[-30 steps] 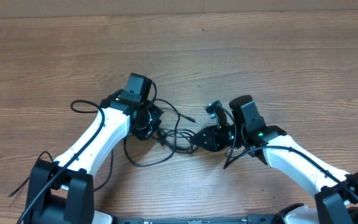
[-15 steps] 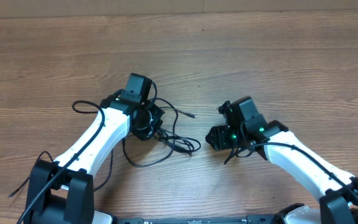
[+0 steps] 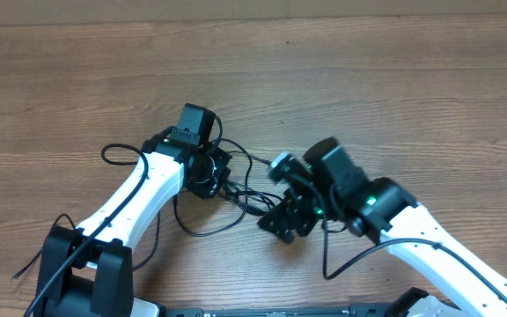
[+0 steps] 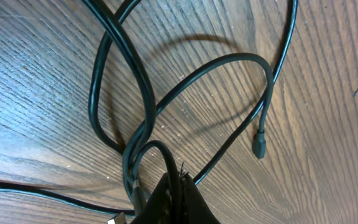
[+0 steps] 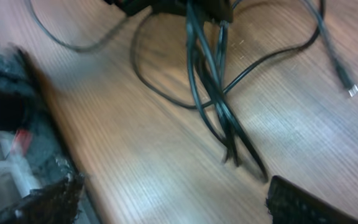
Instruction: Untangle cables
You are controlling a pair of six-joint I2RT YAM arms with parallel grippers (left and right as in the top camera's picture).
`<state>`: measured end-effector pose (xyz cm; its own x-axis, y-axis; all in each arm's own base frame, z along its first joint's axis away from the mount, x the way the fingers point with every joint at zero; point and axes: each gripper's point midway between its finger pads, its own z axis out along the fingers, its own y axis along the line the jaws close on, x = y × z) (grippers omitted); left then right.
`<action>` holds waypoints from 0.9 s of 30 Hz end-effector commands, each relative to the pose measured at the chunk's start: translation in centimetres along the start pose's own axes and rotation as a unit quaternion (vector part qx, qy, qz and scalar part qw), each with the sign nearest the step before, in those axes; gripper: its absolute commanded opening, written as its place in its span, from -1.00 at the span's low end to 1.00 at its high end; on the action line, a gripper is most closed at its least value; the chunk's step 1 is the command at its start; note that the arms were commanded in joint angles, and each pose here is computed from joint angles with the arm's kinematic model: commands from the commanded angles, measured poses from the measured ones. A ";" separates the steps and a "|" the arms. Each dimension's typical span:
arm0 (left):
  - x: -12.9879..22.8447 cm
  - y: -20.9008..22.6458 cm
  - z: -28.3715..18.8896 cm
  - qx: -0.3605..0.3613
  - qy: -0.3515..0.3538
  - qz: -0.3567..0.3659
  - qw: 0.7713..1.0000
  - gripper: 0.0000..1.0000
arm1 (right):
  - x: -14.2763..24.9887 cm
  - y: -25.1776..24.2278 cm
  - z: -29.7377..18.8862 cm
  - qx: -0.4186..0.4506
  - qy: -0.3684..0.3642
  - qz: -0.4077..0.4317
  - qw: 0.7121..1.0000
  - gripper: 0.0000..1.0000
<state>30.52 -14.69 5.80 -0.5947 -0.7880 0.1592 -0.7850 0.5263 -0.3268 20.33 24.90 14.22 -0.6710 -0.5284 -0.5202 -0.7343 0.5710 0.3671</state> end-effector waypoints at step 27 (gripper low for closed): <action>-0.2 0.1 0.0 -0.007 -0.003 -0.009 1.000 -0.75 | -2.4 -3.5 3.3 0.244 -0.007 -0.101 0.965 -0.92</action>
<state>30.14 -14.56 5.68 -0.5916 -0.7893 0.1645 -0.7905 0.5278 -0.3107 24.42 25.62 9.31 -0.5068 -0.7098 -0.4893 -0.7412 0.6486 -0.1731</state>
